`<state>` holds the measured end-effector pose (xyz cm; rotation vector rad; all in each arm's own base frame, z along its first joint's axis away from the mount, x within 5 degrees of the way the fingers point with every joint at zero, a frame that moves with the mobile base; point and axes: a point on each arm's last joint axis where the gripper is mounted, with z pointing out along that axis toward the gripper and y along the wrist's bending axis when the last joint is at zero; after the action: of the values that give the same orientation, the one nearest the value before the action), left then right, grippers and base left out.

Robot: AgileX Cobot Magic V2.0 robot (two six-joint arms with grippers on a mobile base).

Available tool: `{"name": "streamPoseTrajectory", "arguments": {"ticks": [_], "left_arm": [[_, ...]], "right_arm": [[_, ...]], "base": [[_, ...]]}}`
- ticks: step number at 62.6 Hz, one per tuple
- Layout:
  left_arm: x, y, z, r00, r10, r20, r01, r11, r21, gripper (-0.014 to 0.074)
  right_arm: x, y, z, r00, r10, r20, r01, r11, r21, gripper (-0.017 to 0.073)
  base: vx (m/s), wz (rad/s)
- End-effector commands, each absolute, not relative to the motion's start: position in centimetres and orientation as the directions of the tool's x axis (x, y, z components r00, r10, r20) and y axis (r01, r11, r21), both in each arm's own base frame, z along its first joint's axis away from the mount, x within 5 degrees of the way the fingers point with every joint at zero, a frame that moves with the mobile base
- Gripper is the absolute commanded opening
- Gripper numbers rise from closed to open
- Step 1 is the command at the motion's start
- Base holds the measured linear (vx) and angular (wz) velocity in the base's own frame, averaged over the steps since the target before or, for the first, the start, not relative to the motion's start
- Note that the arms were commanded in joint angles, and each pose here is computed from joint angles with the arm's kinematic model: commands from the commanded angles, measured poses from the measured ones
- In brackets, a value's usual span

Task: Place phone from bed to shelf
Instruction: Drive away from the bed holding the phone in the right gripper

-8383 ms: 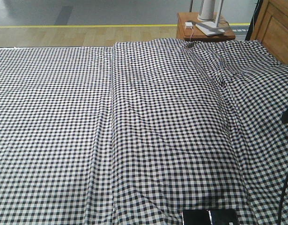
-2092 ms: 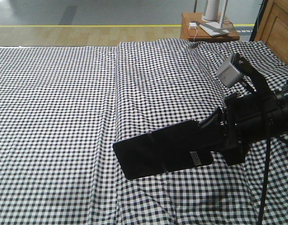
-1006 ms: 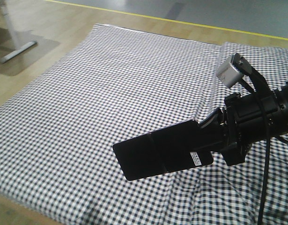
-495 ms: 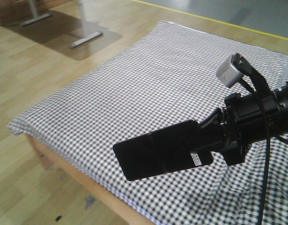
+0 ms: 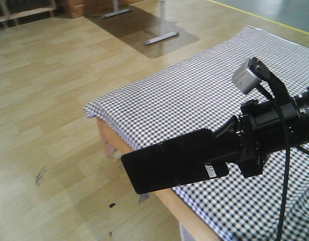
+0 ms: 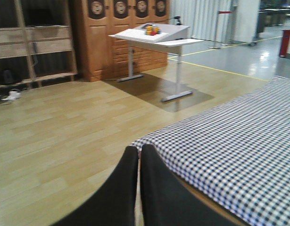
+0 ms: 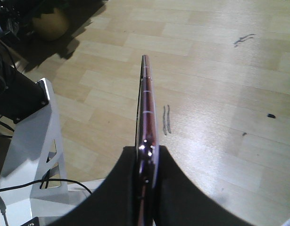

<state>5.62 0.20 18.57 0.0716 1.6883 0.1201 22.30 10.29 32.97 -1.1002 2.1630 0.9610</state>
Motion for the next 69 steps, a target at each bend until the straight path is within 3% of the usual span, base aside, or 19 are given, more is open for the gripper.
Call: {"name": "streamPoseTrajectory", "arguments": {"ticks": [1,69], "left_arm": [[5.49,0.18,20.03,-0.014,0.107,-0.994,-0.034,0.994,0.108,0.0001],[5.49,0.18,20.03,-0.014,0.107,-0.994,-0.034,0.994,0.108,0.0001]], "right_arm": [[21.19,10.62,34.87,-0.506,-0.427,-0.749,-0.857,0.348,0.380,-0.0002],[21.19,10.62,34.87,-0.506,-0.427,-0.749,-0.857,0.348,0.380,-0.0002]], "base": [[-0.12,0.47],[-0.10,0.43]]}}
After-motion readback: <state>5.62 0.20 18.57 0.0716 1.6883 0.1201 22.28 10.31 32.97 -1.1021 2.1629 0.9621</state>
